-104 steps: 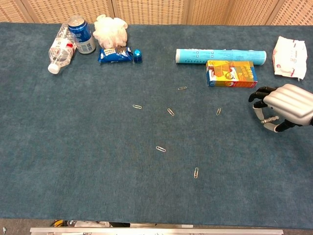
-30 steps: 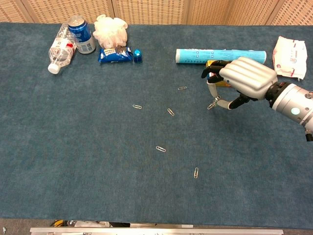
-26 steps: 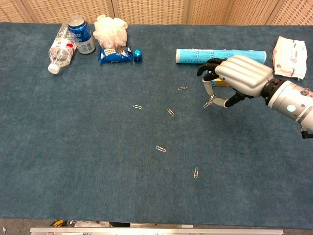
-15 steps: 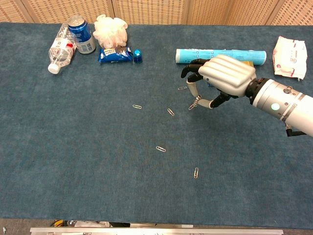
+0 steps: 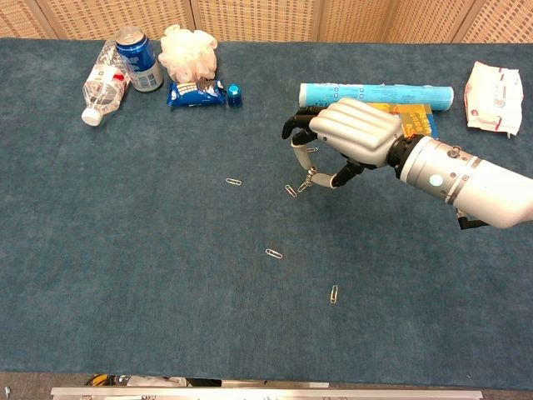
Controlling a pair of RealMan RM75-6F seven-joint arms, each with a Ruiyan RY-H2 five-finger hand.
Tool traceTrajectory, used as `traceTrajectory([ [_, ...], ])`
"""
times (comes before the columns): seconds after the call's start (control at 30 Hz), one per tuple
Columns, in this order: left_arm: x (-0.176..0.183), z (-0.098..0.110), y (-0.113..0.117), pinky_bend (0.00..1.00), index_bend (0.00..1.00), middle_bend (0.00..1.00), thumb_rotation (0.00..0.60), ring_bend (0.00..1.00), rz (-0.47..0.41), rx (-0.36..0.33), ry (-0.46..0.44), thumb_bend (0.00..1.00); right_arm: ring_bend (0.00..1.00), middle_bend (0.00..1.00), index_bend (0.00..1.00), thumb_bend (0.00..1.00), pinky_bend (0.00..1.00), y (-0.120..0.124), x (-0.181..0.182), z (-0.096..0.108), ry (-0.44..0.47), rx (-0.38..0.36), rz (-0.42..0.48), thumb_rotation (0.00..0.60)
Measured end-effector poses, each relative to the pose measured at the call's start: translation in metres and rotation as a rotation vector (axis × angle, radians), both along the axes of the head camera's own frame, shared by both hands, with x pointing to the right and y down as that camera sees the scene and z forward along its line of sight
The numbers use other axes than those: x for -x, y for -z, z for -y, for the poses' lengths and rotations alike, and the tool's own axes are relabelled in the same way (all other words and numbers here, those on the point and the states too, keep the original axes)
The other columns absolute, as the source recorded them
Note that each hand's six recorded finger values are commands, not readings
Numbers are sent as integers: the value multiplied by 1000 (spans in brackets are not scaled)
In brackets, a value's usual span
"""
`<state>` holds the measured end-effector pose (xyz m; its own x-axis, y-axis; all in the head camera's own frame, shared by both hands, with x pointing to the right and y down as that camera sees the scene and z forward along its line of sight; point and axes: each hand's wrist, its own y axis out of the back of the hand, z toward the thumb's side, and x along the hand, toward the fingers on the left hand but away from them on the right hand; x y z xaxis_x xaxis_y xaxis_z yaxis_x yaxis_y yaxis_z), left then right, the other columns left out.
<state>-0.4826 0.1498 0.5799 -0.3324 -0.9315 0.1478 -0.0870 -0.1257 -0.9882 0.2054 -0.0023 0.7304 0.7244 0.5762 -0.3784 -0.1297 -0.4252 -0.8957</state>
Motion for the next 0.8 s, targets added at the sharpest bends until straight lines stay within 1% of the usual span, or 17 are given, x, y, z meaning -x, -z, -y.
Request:
traceTrajectory([
  [0.33, 5, -3, 3, 452, 308, 345, 600, 327, -5, 1, 25, 46, 171, 271, 590, 300, 370, -8, 8, 2, 3, 17, 7, 600],
  [0.8, 6, -3, 3, 453, 308, 345, 600, 327, -15, 6, 30, 46, 171, 271, 590, 301, 370, -18, 9, 2, -5, 41, 1, 600],
])
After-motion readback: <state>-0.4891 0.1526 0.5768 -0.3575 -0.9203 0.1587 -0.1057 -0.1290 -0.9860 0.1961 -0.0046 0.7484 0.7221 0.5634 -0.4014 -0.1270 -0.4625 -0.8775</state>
